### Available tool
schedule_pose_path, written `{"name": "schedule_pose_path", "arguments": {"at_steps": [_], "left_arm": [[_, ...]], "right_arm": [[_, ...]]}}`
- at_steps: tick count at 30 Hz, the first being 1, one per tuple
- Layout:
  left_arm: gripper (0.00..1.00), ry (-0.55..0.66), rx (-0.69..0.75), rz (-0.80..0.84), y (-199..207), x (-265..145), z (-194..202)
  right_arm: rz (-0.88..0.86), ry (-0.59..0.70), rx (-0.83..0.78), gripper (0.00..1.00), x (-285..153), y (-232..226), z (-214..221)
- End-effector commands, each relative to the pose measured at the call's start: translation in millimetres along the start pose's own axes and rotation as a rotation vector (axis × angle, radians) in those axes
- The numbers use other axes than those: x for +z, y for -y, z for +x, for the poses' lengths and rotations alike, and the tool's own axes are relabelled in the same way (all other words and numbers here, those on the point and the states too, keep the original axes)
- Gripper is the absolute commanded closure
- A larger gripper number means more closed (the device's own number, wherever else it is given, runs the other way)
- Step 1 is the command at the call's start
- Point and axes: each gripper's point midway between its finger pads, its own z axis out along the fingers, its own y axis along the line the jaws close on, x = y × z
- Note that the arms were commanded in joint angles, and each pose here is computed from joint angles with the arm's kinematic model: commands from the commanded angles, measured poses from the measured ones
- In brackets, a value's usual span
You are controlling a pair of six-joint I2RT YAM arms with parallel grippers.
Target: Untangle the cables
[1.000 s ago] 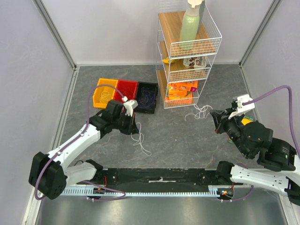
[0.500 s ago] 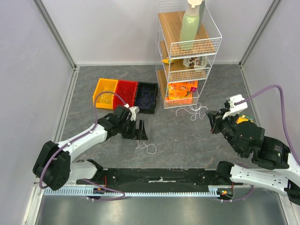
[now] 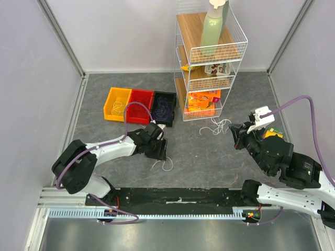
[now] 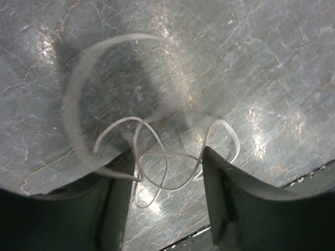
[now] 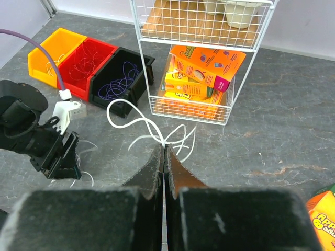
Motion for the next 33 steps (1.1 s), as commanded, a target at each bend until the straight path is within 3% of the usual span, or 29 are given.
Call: {"name": "schedule_pose_path", "arguments": {"at_steps": [1,4,6,12,19,23,26,33], "left_arm": [[0.54,0.067,-0.009,-0.082,-3,6,-19],[0.84,0.101,-0.011,-0.105,-5,1,-28],[0.98,0.138,-0.001,-0.149,-10,-11,-36],[0.98,0.348,0.01,-0.304,-39,-72,-93],[0.98,0.549,-0.284,-0.298,-113,-146,-177],[0.98,0.628,-0.347,-0.316,-141,-166,-228],[0.98,0.59,-0.444,-0.335,-177,-155,-254],[0.98,0.435,-0.696,-0.172,-245,-97,-280]], "right_arm": [[-0.016,0.029,0.033,1.0,1,-5,-7],[-0.018,0.032,0.039,1.0,0,-4,-7],[-0.018,0.037,0.046,1.0,-1,-3,-8],[-0.005,0.041,0.044,1.0,-3,2,-7],[-0.018,0.049,0.052,1.0,-4,1,-9],[-0.034,0.053,0.073,1.0,-8,1,-8],[-0.04,0.064,0.098,1.0,-12,4,-8],[-0.032,0.079,0.13,1.0,-22,15,-10]]}}
